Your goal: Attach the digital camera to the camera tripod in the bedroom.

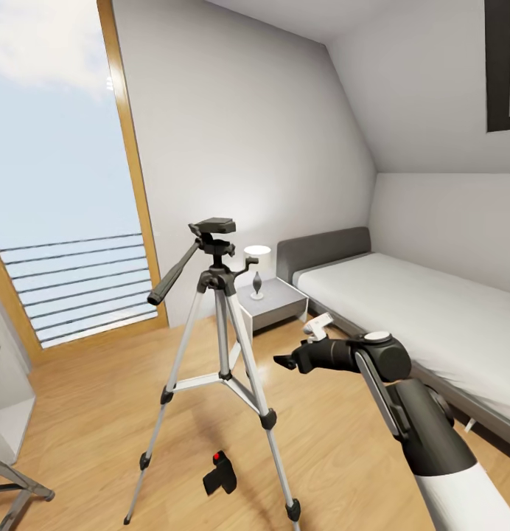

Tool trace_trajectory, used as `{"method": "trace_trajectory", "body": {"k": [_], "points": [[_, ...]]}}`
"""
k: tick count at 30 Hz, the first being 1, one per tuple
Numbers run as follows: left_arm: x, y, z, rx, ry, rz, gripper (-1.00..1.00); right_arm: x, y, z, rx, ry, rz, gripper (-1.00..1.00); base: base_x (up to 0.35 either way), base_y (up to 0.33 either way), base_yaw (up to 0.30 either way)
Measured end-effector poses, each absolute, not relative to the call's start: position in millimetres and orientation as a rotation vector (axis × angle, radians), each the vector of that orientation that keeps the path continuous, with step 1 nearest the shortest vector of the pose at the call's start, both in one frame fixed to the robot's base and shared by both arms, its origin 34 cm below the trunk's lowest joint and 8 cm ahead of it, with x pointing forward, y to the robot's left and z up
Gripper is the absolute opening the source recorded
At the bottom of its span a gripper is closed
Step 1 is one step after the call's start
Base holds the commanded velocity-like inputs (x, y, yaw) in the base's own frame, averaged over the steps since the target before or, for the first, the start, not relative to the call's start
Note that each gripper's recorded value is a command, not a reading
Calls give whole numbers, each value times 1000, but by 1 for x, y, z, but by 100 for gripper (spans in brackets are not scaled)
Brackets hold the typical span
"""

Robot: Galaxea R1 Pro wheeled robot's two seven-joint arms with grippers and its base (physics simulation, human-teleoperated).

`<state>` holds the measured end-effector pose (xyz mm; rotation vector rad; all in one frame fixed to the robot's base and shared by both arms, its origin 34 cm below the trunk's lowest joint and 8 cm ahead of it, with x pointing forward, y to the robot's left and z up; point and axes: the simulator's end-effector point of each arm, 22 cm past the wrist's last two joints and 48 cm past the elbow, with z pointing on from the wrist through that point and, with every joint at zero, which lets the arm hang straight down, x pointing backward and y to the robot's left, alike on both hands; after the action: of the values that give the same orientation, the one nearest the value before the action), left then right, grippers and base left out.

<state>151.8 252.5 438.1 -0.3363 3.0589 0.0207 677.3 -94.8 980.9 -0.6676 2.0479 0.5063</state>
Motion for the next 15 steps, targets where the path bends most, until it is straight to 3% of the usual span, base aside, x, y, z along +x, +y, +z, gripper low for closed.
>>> {"method": "trace_trajectory", "body": {"k": [15], "points": [[152, 252, 438, -334, 3059, 21, 100, 657, -52, 973, -786, 2039, 557, 100, 3, 0, 0]]}}
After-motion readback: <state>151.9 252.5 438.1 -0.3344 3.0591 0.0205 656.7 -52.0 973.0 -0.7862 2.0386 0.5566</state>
